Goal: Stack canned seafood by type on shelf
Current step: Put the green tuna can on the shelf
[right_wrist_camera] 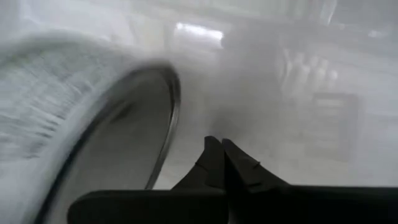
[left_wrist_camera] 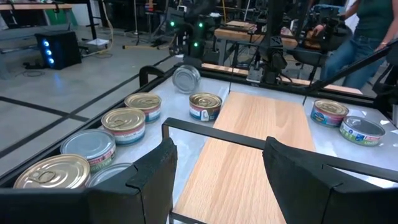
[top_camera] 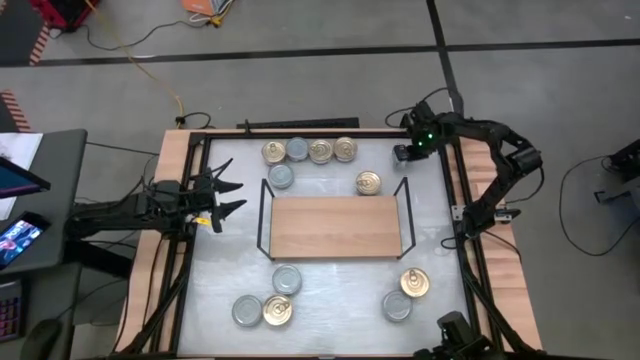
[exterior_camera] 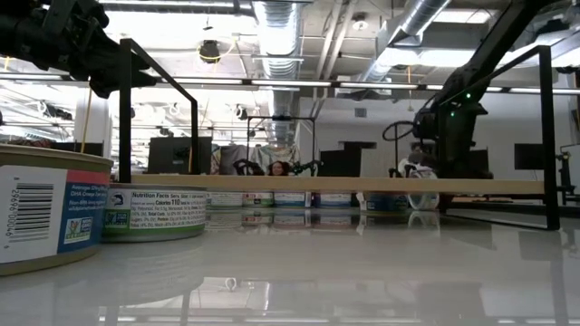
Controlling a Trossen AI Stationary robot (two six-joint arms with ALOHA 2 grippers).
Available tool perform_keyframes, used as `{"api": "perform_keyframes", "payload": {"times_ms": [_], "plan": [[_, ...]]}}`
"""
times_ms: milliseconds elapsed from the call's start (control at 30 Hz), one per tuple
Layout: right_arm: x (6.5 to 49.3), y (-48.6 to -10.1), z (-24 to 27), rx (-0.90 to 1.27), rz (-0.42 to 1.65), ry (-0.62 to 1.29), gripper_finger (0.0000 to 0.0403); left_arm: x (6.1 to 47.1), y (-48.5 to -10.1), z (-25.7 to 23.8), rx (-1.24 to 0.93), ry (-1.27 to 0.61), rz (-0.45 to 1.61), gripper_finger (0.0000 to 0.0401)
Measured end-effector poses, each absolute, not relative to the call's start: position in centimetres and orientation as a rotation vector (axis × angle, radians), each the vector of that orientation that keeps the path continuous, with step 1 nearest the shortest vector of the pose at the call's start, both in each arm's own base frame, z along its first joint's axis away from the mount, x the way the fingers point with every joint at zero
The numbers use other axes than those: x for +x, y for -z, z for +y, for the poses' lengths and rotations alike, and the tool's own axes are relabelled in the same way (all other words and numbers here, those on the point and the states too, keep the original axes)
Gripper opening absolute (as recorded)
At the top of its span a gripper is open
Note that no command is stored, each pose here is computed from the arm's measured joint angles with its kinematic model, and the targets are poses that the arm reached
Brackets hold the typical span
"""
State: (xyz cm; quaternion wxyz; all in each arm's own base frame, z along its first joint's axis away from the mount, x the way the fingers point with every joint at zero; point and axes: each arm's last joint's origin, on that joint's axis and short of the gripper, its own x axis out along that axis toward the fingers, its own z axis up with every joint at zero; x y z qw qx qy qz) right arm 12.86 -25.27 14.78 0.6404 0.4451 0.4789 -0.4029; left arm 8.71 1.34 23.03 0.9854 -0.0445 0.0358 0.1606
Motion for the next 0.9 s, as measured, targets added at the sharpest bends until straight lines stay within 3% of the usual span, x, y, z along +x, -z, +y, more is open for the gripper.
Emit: {"api": "perform_keyframes", "payload": {"times_ms": [200,500,667,900], "plan": [[12.8,-15.6,-25.1,1.010,1.066,0.935,0.0039,8.7,-23.0,1.3,-0.089,-0.323,0.071,0.0228],[12.1,-20.6,-24.0,0.867,0.996,0.971,0.0078,8.7,-23.0,1.3,-0.095,-0.322,0.069,0.0228],[13.1,-23.6,-22.3,0.733,0.937,0.970,0.0141,8.7,-23.0,1.3,-0.111,-0.323,0.066,0.0228],[16.4,-26.2,-21.0,0.672,0.863,0.924,0.0274,8.7,-23.3,1.3,-0.136,-0.325,0.039,0.0228]]}}
